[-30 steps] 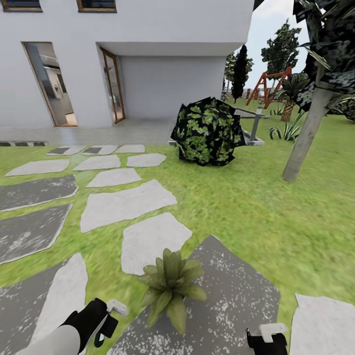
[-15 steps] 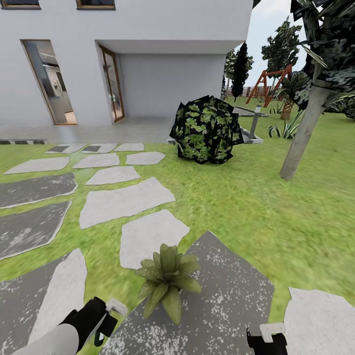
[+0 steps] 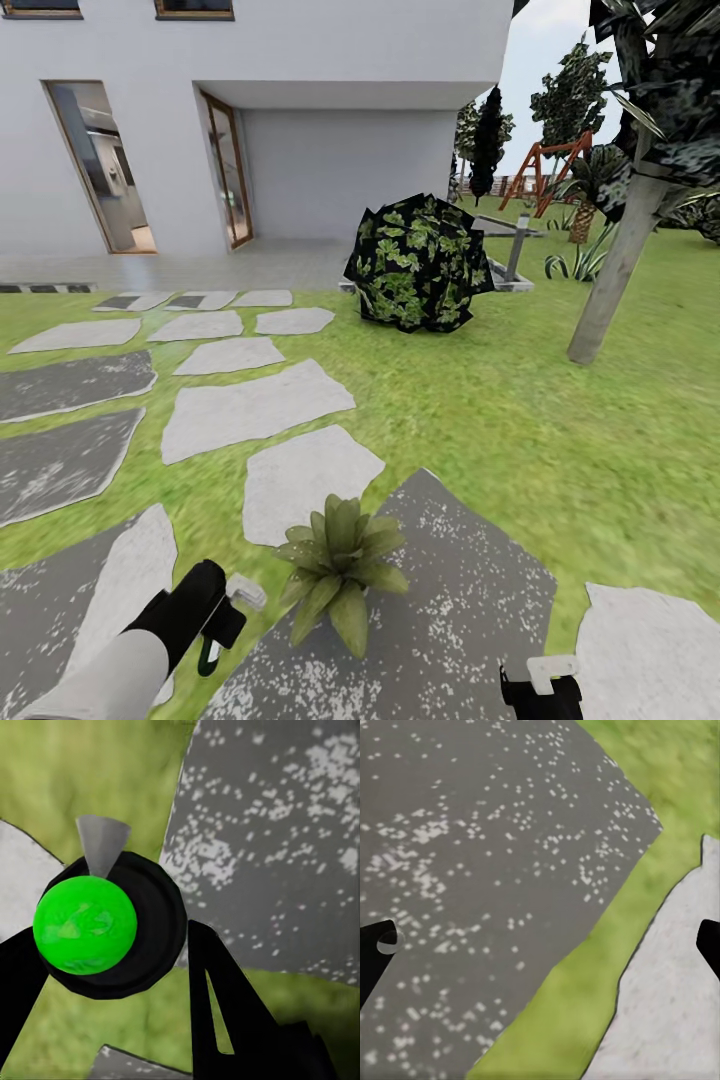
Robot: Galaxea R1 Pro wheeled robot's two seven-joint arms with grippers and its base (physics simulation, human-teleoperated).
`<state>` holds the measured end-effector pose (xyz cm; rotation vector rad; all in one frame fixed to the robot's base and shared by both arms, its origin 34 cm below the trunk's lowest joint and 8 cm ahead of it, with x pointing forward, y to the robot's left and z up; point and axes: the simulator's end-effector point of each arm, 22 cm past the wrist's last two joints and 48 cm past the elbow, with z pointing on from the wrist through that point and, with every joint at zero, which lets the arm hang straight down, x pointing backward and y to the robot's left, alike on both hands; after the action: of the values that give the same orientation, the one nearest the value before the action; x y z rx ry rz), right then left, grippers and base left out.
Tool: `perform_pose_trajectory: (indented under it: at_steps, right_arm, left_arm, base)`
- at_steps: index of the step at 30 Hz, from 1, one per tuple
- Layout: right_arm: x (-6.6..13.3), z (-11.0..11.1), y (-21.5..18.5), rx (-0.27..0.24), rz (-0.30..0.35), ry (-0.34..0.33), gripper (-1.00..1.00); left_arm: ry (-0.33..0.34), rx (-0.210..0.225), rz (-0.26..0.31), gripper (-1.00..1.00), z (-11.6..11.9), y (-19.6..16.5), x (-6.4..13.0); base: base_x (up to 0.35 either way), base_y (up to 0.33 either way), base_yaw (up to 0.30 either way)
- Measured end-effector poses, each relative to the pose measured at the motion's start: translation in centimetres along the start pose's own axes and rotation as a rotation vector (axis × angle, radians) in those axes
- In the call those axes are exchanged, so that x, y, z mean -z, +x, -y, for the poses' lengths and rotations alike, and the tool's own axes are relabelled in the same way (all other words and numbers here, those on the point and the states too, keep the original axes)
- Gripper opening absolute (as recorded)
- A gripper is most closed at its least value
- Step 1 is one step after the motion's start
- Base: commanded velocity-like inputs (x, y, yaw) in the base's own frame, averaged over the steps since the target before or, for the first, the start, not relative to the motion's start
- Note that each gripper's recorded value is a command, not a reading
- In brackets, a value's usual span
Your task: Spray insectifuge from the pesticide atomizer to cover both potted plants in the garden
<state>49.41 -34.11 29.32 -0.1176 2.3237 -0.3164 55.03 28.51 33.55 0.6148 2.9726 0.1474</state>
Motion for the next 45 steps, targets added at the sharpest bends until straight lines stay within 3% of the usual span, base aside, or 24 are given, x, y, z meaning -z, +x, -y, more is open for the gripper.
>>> perform_pose_trajectory:
  at_steps: [3, 7, 11, 18, 23, 29, 38, 45]
  right_arm:
    - [0.0, 0.1, 0.0, 0.0, 0.0, 0.001, 1.0]
    - [0.0, 0.0, 0.1, 0.0, -0.001, 0.0, 1.0]
    - [0.0, 0.1, 0.1, 0.002, -0.003, 0.001, 1.0]
    - [-0.1, 0.2, 0.1, 0.005, -0.002, 0.001, 1.0]
    - [0.0, 0.2, 0.1, 0.006, -0.002, 0.001, 1.0]
    - [0.0, 0.2, 0.1, 0.006, -0.002, 0.001, 1.0]
    - [-0.1, 0.2, 0.1, 0.005, -0.002, 0.002, 1.0]
    - [0.0, 0.1, 0.1, 0.004, -0.002, 0.0, 1.0]
  left_arm:
    - [-0.001, 0.003, -0.009, -1.0, -0.2, 0.6, -0.2]
    - [0.052, 0.0, -0.019, -1.0, 0.7, 1.2, -0.4]
    - [0.042, -0.08, -0.046, -1.0, 0.6, 1.8, -0.5]
    - [0.042, -0.095, -0.05, -1.0, 0.9, 1.6, -0.3]
    - [0.129, -0.101, -0.05, -1.0, 2.6, 1.3, 0.2]
    - [0.064, -0.179, -0.109, -1.0, 1.2, 3.1, -0.3]
    - [0.062, -0.187, -0.113, -1.0, 1.5, 3.3, -0.4]
    - [0.084, -0.184, -0.187, -1.0, 2.2, 7.2, -1.8]
  base:
    - [0.0, 0.0, 0.122]
    - [0.0, 0.0, 0.221]
    - [0.0, 0.0, 0.071]
    - [0.0, 0.0, 0.003]
    - [0.0, 0.0, 0.0]
    - [0.016, -0.01, 0.0]
    - [0.069, -0.045, 0.0]
    - [0.0, 0.0, 0.0]
